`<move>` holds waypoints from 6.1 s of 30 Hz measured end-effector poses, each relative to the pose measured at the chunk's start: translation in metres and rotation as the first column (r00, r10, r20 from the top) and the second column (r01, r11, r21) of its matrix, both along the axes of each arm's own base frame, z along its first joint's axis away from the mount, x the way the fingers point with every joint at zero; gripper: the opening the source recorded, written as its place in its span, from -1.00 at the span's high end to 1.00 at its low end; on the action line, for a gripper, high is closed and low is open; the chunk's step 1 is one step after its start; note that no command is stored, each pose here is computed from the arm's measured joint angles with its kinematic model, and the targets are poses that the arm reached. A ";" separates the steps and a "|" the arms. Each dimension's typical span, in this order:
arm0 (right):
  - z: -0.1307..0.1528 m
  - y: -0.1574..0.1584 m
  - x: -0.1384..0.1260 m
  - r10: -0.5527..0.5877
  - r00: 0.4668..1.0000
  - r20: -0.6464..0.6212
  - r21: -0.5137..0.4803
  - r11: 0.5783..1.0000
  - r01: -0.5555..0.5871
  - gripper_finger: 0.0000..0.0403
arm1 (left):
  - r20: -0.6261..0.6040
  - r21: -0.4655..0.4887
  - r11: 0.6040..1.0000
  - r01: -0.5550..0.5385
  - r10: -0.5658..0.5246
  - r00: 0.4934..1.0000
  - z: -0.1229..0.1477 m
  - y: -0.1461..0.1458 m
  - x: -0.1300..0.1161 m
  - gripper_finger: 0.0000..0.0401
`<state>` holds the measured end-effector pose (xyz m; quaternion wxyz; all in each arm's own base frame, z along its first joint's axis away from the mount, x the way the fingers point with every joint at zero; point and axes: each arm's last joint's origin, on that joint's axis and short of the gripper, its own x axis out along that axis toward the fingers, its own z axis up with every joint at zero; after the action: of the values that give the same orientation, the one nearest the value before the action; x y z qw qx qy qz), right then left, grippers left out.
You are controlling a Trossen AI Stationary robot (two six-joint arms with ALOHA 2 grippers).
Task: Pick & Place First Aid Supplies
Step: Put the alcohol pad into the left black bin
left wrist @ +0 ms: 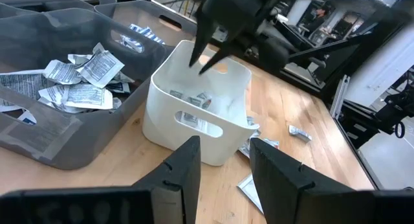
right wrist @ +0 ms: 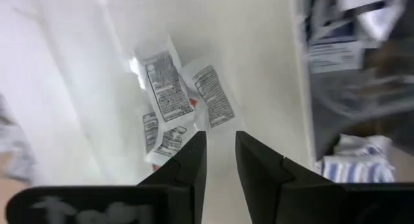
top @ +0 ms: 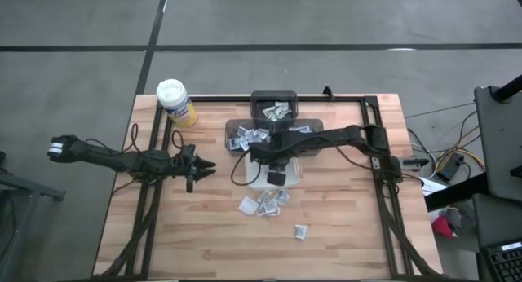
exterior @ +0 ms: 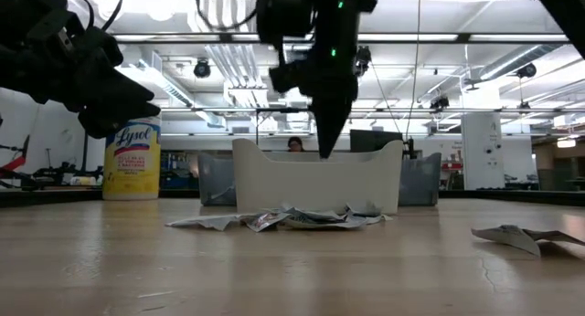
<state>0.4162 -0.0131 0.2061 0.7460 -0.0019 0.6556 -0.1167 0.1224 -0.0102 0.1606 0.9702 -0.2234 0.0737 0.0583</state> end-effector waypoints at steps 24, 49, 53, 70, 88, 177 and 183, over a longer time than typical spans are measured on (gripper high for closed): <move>0.150 0.050 -0.080 -0.252 0.879 0.404 0.186 0.964 0.191 0.74 | -0.007 0.001 1.000 0.001 -0.001 1.000 -0.001 0.000 0.000 0.37; 0.057 0.191 -0.147 -0.058 0.994 0.094 0.202 0.979 0.038 0.74 | -0.009 0.001 1.000 0.000 0.000 1.000 -0.001 0.000 0.000 0.37; 0.045 0.208 -0.142 0.065 0.985 0.158 0.277 0.955 -0.107 0.74 | -0.009 0.001 1.000 0.000 0.000 1.000 -0.001 0.000 0.000 0.37; 0.039 0.222 -0.139 0.131 0.956 0.264 0.319 0.923 -0.214 0.59 | -0.009 0.001 1.000 0.000 0.000 1.000 -0.001 0.000 0.000 0.37; 0.005 0.244 -0.114 0.186 0.965 0.183 0.376 0.894 -0.244 0.35 | -0.010 0.001 1.000 0.000 0.000 1.000 -0.001 0.000 0.000 0.37; -0.060 0.246 -0.067 -0.354 0.931 -0.086 0.165 0.917 0.364 0.96 | -0.011 0.001 1.000 0.000 0.000 1.000 -0.001 0.000 0.000 0.37; -0.056 0.244 -0.064 -0.356 0.932 -0.071 0.190 0.912 0.363 0.96 | -0.009 0.001 1.000 0.000 0.000 1.000 -0.001 0.000 0.000 0.37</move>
<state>0.3517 0.2311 0.1506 0.6966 0.1916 0.6660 -0.1854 0.1223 -0.0102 0.1598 0.9700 -0.2227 0.0779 0.0593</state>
